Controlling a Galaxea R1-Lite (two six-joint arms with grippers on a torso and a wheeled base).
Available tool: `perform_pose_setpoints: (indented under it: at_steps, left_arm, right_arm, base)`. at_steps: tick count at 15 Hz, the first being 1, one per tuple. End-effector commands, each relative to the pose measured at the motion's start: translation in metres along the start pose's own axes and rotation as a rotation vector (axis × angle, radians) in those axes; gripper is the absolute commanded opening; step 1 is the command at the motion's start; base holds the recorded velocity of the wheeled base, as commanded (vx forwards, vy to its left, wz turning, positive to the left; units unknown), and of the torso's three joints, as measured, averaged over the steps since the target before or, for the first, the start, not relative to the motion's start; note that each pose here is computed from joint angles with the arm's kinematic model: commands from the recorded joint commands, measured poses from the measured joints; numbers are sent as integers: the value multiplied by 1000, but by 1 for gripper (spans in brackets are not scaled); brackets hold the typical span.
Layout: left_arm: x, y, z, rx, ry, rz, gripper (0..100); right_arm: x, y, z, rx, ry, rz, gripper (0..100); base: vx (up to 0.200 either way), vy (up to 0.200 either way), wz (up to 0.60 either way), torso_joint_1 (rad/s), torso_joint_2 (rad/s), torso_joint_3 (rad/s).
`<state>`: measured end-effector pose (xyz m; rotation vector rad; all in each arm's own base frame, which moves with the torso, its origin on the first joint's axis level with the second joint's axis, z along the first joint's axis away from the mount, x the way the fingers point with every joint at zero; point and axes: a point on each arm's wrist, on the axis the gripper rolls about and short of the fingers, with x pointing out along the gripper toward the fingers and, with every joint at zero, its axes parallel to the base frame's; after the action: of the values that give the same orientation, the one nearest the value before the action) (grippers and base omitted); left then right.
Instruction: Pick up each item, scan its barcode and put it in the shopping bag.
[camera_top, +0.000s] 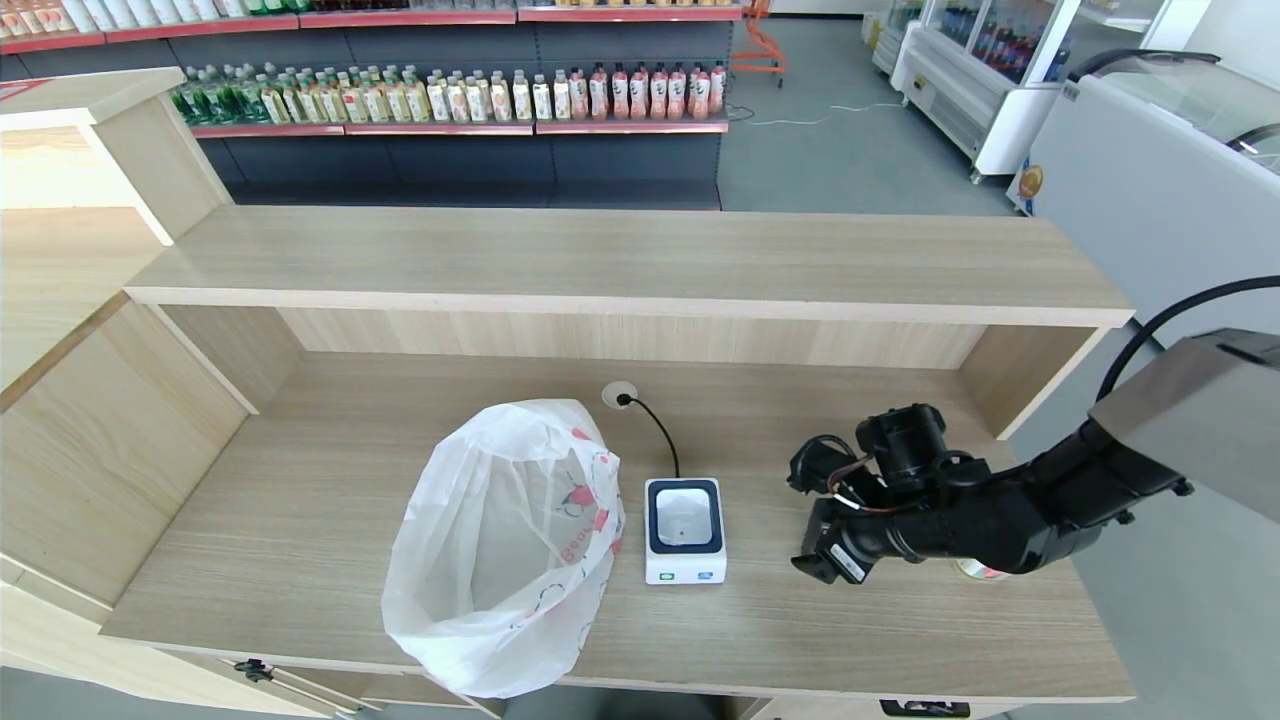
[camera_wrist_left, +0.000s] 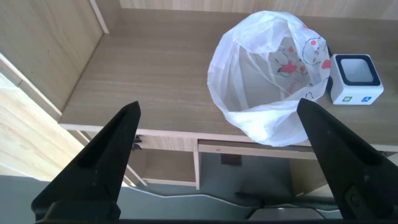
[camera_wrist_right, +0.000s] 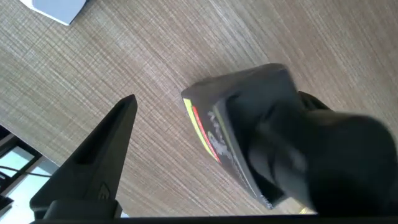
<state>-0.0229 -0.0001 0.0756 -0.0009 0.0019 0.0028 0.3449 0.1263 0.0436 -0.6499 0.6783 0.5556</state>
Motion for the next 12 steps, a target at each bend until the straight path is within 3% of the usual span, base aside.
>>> perform_pose_setpoints:
  at_steps: [1,9,12]
  left_arm:
    - [0,0,0,-1,0,0,100]
    - [0,0,0,-1,0,0,100]
    - [0,0,0,-1,0,0,100]
  right_arm:
    - [9,6,2,-10,-2,13,100]
    - [-6,6,13,-12,-69,-13,100]
    - [-14,11,2,-8,-39,3,100]
  base:
    - [0,0,0,0,0,0]
    - [0,0,0,0,0,0]
    - [0,0,0,0,0,0]
